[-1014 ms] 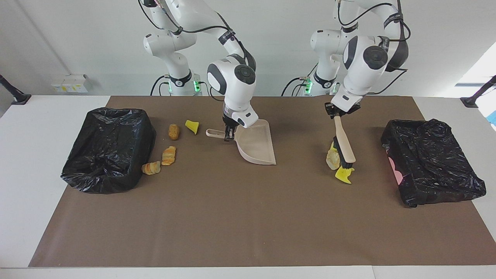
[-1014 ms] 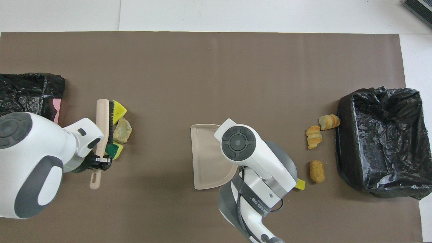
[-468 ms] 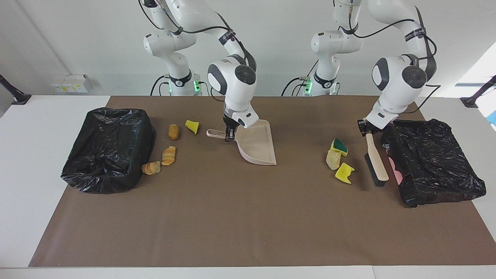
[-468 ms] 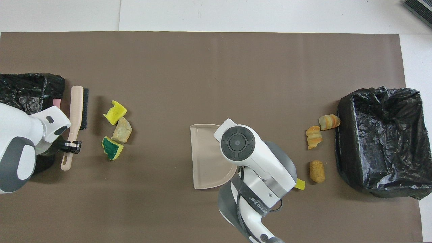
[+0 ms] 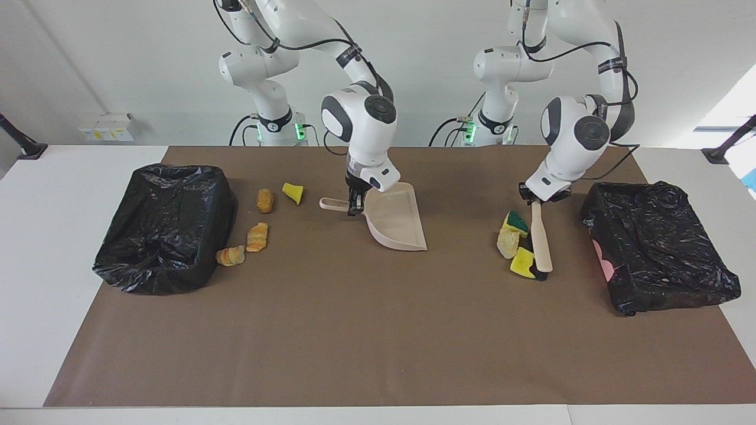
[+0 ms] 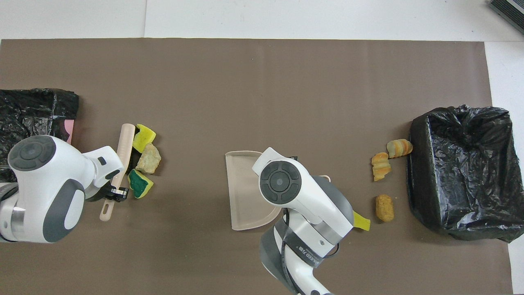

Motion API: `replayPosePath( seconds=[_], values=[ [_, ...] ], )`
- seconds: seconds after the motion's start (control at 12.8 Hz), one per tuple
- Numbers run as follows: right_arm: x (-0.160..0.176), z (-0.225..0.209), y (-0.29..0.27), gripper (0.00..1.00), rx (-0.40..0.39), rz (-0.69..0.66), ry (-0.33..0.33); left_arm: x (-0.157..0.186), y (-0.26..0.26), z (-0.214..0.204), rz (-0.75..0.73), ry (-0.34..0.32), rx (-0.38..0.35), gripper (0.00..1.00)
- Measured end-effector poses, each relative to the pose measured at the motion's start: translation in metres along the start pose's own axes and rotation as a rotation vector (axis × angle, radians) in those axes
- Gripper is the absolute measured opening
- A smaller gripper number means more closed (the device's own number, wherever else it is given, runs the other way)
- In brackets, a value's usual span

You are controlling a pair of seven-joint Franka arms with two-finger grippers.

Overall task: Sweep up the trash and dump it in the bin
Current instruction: 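Sweep the sponge pieces with the left gripper's brush toward the dustpan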

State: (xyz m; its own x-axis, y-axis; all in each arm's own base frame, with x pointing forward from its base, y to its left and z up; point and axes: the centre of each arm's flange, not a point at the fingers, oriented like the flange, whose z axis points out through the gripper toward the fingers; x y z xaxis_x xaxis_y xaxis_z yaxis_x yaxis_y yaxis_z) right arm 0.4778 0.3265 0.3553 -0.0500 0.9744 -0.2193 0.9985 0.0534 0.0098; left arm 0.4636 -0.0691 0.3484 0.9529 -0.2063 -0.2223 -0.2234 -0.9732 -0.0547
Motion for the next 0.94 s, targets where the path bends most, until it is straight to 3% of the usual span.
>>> replayPosePath(
  seconds=[0.7, 0.94],
  values=[
    [0.008, 0.010, -0.006, 0.32, 0.010, 0.067, -0.010, -0.049, 0.179, -0.009, 0.132, 0.006, -0.069, 0.26],
    [0.008, 0.010, -0.006, 0.32, 0.010, 0.069, -0.011, -0.063, 0.211, -0.013, 0.121, 0.004, -0.102, 0.26]
  ],
)
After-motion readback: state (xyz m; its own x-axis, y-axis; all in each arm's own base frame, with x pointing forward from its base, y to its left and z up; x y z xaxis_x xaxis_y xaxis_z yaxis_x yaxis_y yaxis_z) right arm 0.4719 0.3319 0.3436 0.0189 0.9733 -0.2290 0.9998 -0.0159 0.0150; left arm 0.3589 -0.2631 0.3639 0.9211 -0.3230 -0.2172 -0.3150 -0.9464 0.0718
